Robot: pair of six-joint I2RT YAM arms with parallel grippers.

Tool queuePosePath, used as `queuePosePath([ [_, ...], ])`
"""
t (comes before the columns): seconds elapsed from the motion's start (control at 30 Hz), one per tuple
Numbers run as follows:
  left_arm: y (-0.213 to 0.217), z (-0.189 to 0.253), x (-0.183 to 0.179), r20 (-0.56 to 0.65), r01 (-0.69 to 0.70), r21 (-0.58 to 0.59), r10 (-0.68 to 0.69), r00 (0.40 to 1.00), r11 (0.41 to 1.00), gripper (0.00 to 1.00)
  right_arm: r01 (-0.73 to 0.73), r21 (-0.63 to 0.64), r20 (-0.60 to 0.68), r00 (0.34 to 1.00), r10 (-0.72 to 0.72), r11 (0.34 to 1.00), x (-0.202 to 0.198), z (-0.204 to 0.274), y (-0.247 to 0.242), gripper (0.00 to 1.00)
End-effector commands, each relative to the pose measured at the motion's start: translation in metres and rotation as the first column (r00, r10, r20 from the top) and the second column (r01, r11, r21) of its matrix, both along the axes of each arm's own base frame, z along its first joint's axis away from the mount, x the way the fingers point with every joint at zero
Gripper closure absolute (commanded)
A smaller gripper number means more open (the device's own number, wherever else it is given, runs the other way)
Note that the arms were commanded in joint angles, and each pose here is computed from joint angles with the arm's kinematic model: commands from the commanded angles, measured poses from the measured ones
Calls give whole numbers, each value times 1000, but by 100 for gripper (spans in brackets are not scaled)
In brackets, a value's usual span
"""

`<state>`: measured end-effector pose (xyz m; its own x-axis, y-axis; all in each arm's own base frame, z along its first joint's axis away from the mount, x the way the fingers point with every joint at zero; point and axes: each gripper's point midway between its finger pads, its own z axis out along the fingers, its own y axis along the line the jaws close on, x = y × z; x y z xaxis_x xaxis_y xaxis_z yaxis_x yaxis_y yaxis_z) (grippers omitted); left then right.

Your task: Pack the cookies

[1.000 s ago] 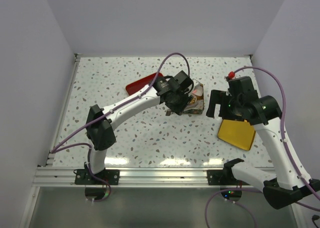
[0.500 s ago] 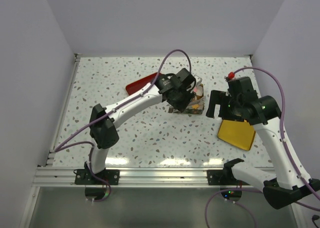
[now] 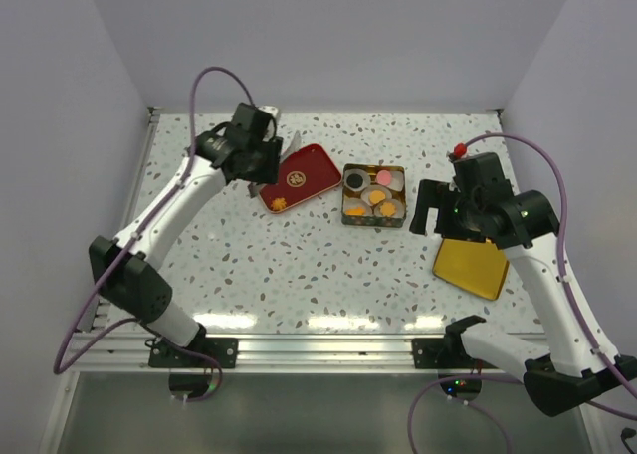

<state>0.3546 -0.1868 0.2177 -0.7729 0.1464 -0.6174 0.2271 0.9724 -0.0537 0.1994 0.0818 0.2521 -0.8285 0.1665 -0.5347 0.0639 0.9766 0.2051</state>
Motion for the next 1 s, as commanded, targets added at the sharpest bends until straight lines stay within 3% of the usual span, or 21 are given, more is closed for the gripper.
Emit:
queuePosePath([
  [0.0,48,10,2,88,-120,-41,123,988,992,48,5,16,0,1000,-5,1000,3,1,2,1],
  [0.03,59,13,2,114,-140,-58,146,983,988,48,4,17,2,1000,-5,1000,3,2,3,1],
  [0.17,118,-36,-8,26,-254,-13,255,967,967,47,-10,18,-12,1000,10,1000,6,-1,6,1],
  [0.37,155,-80,-15,4,-340,55,341,940,939,41,-17,24,-27,999,17,1000,9,-5,9,1],
  [0.7,172,-131,-13,-66,-350,121,360,931,929,39,-7,14,-40,999,7,1000,6,-11,7,1],
  [0.97,176,-186,-23,-210,-324,148,350,913,934,30,12,5,-50,999,-12,1000,6,-17,5,1],
])
